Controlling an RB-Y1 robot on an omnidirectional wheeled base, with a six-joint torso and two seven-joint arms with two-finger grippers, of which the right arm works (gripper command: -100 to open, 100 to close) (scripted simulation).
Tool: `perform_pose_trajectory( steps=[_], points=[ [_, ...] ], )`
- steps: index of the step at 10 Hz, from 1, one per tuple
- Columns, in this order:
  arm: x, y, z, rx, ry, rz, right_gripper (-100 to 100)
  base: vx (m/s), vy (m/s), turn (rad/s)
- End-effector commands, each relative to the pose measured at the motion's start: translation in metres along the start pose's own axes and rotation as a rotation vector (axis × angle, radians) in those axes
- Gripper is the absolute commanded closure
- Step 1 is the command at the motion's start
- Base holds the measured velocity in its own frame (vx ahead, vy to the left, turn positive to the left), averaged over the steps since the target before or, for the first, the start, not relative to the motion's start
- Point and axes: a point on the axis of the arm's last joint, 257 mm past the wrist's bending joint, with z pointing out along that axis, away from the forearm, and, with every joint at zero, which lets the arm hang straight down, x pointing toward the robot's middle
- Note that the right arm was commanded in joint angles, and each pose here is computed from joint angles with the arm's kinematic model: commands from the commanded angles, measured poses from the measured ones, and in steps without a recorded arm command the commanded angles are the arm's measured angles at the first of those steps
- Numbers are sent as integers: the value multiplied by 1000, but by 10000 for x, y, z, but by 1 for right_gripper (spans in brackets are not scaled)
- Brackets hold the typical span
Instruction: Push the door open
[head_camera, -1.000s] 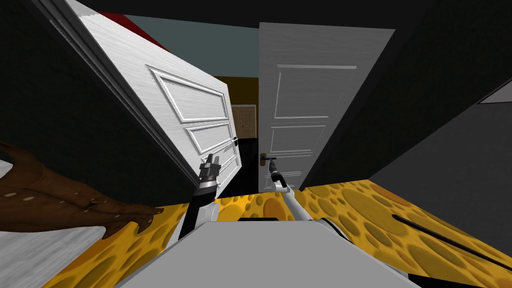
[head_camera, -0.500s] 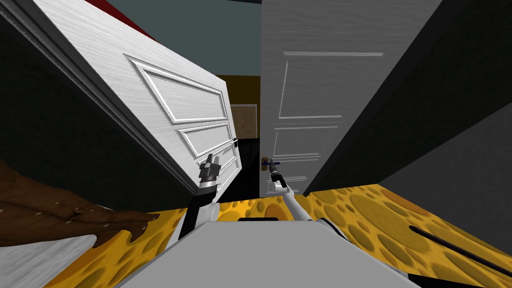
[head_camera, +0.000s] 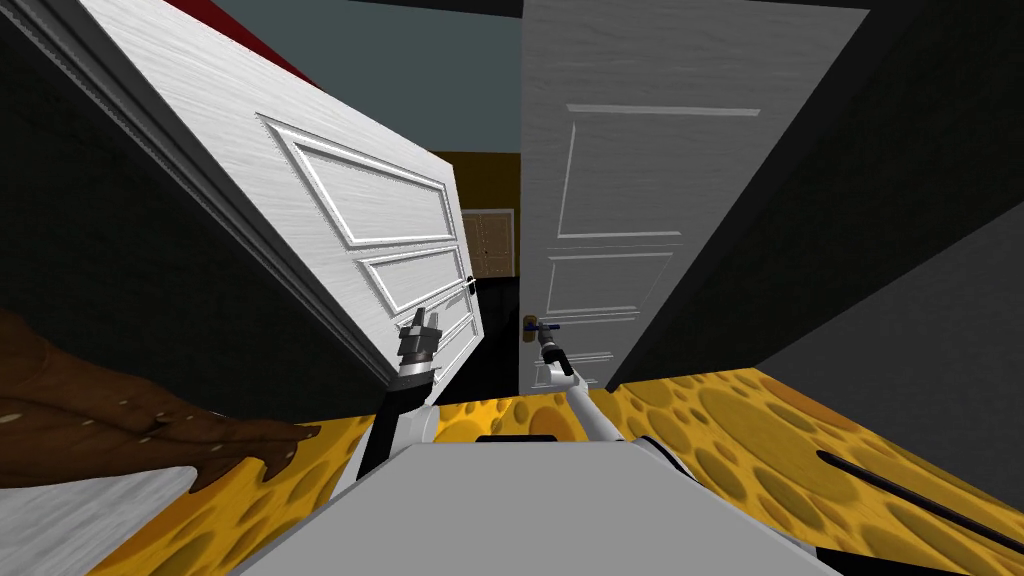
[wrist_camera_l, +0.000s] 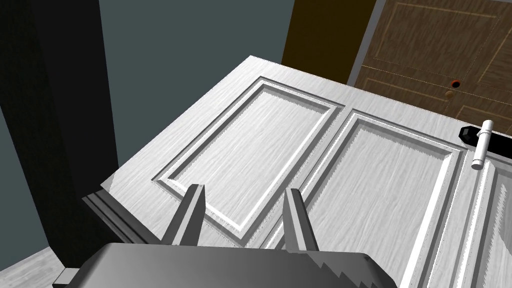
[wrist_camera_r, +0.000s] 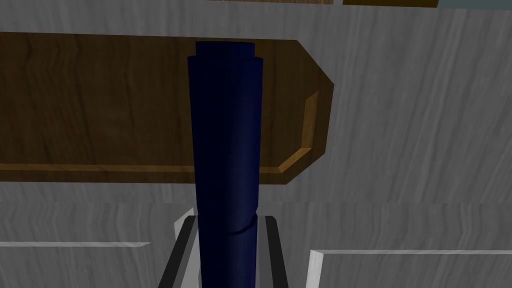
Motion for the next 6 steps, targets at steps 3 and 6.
perform_pose_trajectory(
  steps=[3,6],
  points=[
    [-134,-6,6,1,-21,-6,100,89,40,-26],
    [-344,-6,14,2,-55,-12,100,182,70,-50]
  ],
)
